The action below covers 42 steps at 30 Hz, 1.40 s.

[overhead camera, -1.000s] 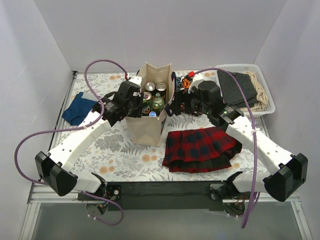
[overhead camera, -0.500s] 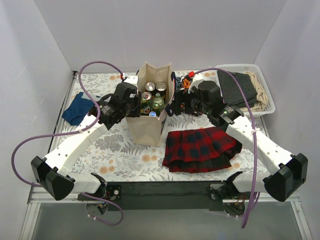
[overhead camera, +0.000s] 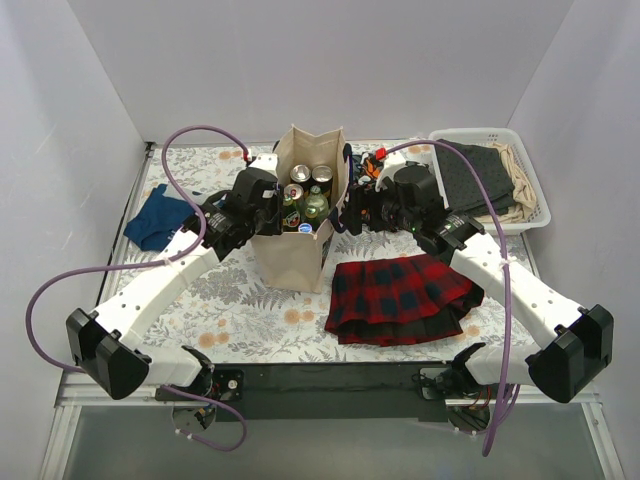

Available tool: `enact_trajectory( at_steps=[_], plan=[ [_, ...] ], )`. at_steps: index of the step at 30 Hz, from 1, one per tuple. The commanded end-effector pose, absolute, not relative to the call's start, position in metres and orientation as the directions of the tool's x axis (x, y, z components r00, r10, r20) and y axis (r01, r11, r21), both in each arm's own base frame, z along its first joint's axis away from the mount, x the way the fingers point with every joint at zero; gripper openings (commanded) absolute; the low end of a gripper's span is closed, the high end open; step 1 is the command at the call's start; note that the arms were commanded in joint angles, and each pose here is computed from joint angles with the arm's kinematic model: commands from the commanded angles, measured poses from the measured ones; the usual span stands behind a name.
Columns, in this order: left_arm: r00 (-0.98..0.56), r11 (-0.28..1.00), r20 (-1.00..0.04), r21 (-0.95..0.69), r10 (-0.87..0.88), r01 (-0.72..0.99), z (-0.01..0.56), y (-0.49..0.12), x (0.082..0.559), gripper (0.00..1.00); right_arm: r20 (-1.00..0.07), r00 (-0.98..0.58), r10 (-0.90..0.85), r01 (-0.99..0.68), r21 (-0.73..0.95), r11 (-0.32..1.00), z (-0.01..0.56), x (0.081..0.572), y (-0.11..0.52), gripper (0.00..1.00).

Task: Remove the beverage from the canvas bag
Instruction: Take out the drink from the canvas bag.

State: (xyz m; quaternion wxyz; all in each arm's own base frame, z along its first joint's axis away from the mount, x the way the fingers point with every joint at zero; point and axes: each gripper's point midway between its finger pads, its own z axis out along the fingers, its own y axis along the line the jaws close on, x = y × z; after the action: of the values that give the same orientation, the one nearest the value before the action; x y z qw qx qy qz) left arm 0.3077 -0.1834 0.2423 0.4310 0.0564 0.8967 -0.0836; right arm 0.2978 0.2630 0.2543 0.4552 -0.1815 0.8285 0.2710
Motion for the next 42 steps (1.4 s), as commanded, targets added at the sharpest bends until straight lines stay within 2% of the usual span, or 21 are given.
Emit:
enact_trajectory(
  at_steps=[1,8,9,10,15,30,42],
  plan=[
    [-0.541,0.973,-0.839,-0.171,-0.062,0.155,0.27,-0.193,0.323,0.02,-0.869,-0.492,-0.053,-0.55,0.262,0.793,0.258,0.301,0.26,0.88],
    [-0.56,0.972,-0.827,-0.171,-0.053,0.161,0.263,-0.195,0.322,0.12,-0.869,-0.491,-0.054,-0.549,0.261,0.794,0.258,0.3,0.259,0.89],
    [-0.562,0.972,-0.826,-0.168,-0.047,0.166,0.262,-0.196,0.321,0.11,-0.868,-0.493,-0.055,-0.547,0.261,0.795,0.257,0.3,0.258,0.89],
    [-0.564,0.97,-0.824,-0.172,-0.045,0.174,0.262,-0.197,0.32,0.0,-0.869,-0.492,-0.056,-0.548,0.259,0.795,0.257,0.3,0.258,0.89],
    [-0.533,0.961,-0.843,-0.199,-0.067,0.194,0.278,-0.198,0.318,0.0,-0.868,-0.494,-0.054,-0.544,0.261,0.797,0.256,0.301,0.257,0.89],
    [-0.309,0.909,-0.931,-0.291,-0.196,0.299,0.41,-0.196,0.309,0.0,-0.869,-0.492,-0.046,-0.524,0.253,0.813,0.256,0.304,0.253,0.89],
    [-0.196,0.915,-0.954,-0.276,-0.225,0.293,0.461,-0.185,0.311,0.0,-0.875,-0.482,-0.041,-0.525,0.251,0.814,0.261,0.305,0.251,0.89]
  ],
)
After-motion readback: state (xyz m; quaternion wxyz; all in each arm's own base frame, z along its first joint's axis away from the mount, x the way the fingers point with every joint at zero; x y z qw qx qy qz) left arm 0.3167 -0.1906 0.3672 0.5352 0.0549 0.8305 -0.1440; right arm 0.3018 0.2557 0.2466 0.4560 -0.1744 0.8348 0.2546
